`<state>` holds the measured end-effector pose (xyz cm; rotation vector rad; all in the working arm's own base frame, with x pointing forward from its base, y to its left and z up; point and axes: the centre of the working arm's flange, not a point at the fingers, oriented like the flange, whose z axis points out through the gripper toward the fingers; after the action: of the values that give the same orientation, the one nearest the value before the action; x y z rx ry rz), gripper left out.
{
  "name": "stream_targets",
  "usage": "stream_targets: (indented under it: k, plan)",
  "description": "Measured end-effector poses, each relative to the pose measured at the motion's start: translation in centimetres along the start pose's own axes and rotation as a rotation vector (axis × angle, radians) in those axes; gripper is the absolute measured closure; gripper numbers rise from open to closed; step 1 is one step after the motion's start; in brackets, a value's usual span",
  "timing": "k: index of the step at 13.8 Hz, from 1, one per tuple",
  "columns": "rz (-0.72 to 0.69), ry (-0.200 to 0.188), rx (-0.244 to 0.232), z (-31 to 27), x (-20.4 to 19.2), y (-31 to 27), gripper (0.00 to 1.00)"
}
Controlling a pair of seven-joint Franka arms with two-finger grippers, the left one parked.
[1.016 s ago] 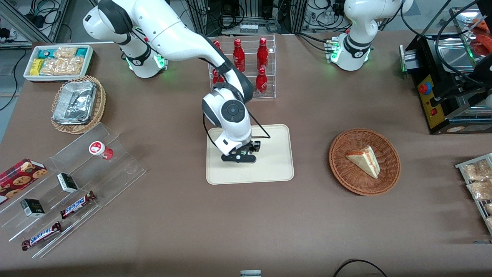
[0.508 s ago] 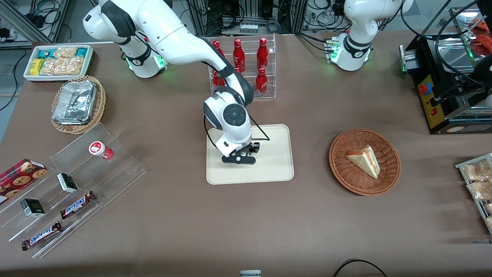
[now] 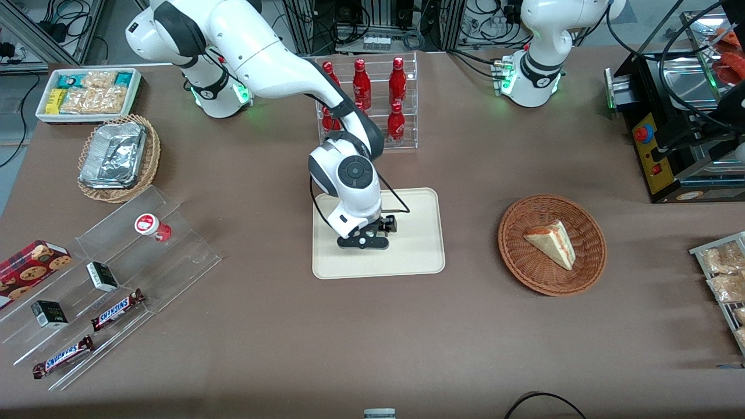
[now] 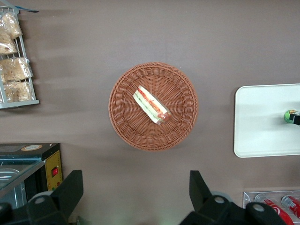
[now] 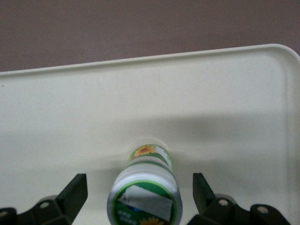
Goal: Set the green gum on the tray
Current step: 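Lower the gum tub onto the tray and open the right gripper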
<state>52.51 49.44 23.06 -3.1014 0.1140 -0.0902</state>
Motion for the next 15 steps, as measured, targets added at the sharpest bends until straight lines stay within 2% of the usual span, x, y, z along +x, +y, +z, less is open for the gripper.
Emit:
stream_targets:
  k: [5, 10, 15]
  plan:
    - [-0.081, -0.002, -0.004, -1.9, 0.4, 0.0, 0.0]
    - [-0.196, -0.069, -0.042, -10.1, 1.7, 2.8, 0.0]
    - [-0.306, -0.157, -0.051, -16.3, 5.8, 12.2, 0.0]
